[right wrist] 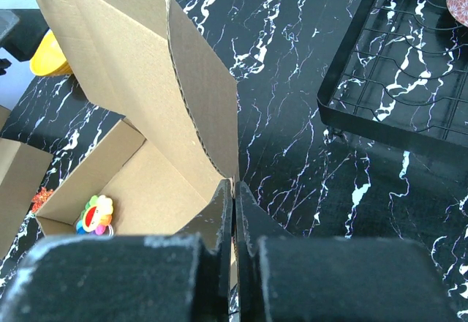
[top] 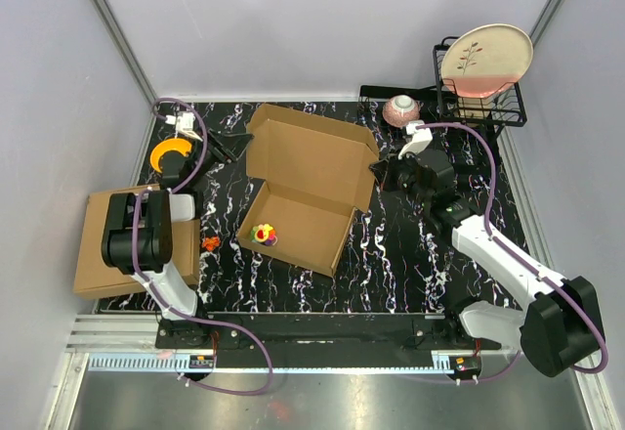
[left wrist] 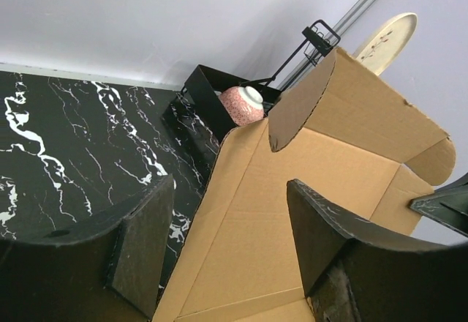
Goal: Fold the paper box
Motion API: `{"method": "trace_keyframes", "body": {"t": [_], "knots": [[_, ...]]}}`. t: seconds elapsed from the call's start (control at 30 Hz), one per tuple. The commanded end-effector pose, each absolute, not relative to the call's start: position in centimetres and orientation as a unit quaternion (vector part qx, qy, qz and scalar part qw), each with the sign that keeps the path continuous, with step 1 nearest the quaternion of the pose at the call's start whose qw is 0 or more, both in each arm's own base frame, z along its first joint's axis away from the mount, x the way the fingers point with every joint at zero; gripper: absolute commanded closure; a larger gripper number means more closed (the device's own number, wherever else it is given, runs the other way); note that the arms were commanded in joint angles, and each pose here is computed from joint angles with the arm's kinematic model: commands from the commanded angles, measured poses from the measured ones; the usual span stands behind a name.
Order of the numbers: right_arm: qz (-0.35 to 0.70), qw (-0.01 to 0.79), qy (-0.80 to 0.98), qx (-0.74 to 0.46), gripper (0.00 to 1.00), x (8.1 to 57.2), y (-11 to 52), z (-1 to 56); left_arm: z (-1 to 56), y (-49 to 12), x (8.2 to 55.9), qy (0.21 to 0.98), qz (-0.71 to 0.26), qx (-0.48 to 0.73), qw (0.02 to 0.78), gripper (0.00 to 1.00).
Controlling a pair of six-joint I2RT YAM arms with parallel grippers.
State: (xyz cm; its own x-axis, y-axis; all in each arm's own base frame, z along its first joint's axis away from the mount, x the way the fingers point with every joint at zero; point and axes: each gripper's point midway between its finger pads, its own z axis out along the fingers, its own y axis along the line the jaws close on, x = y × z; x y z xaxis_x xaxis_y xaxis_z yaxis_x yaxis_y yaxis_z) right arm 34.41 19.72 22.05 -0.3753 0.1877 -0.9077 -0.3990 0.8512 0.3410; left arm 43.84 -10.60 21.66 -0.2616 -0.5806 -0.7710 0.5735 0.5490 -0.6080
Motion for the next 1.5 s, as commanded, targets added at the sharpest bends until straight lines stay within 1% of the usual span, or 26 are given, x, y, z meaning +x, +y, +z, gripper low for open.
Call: {"method": "trace_keyframes", "body": {"t": [0.0, 0.1, 0.37, 0.47, 0.5, 0.57, 0.6, 0.73, 0.8, 0.93, 1.03, 1.07, 1.2, 1.27, 1.47], "knots": [[0.284, 0.569, 0.768, -0.083, 1.00, 34.5, 20.7, 23.7, 26.1, -10.4, 44.1, 0.567, -0.445, 0.070, 0.690, 0.34], [0.286, 0.566, 0.769, -0.085, 1.00, 34.6, 20.9, 23.5, 26.0, -10.6, 44.5, 0.565, -0.452, 0.070, 0.687, 0.35], [0.285, 0.563, 0.771, -0.085, 1.00, 34.7, 21.0, 23.2, 25.1, -12.7, 44.7, 0.574, -0.454, 0.095, 0.675, 0.41], [0.286, 0.564, 0.770, -0.085, 1.00, 34.7, 21.0, 23.3, 25.1, -13.1, 44.5, 0.573, -0.459, 0.098, 0.672, 0.47], [0.285, 0.564, 0.770, -0.085, 1.00, 34.8, 21.0, 23.3, 25.2, -13.2, 44.4, 0.572, -0.460, 0.100, 0.672, 0.51], [0.284, 0.565, 0.770, -0.084, 1.00, 34.8, 20.9, 23.4, 25.4, -13.3, 44.1, 0.570, -0.461, 0.101, 0.673, 0.55], [0.283, 0.566, 0.770, -0.082, 1.00, 34.9, 20.9, 23.4, 25.5, -13.3, 44.0, 0.569, -0.461, 0.101, 0.674, 0.59], [0.281, 0.571, 0.768, -0.077, 1.00, 35.1, 20.7, 23.9, 25.6, -13.5, 43.1, 0.570, -0.457, 0.100, 0.676, 0.66], [0.277, 0.573, 0.768, -0.073, 1.00, 35.1, 20.6, 24.0, 26.2, -13.3, 42.7, 0.566, -0.448, 0.104, 0.684, 0.68], [0.265, 0.581, 0.767, -0.058, 1.00, 35.3, 19.9, 24.4, 26.1, -14.9, 41.2, 0.578, -0.430, 0.111, 0.685, 0.74], [0.257, 0.589, 0.765, -0.045, 1.00, 35.4, 19.3, 24.8, 26.0, -15.7, 40.3, 0.583, -0.405, 0.113, 0.695, 0.81], [0.257, 0.590, 0.764, -0.042, 1.00, 35.3, 19.3, 24.8, 26.0, -16.4, 39.9, 0.581, -0.397, 0.121, 0.700, 0.84], [0.239, 0.608, 0.757, -0.027, 1.00, 35.4, 18.4, 25.4, 26.0, -17.3, 39.3, 0.588, -0.358, 0.113, 0.716, 0.89], [0.229, 0.620, 0.750, -0.023, 1.00, 35.5, 18.0, 25.9, 26.1, -18.0, 38.7, 0.589, -0.339, 0.119, 0.724, 0.89], [0.209, 0.634, 0.744, -0.013, 1.00, 35.8, 17.6, 26.1, 24.7, -17.1, 38.8, 0.607, -0.280, 0.054, 0.742, 0.89]]}}
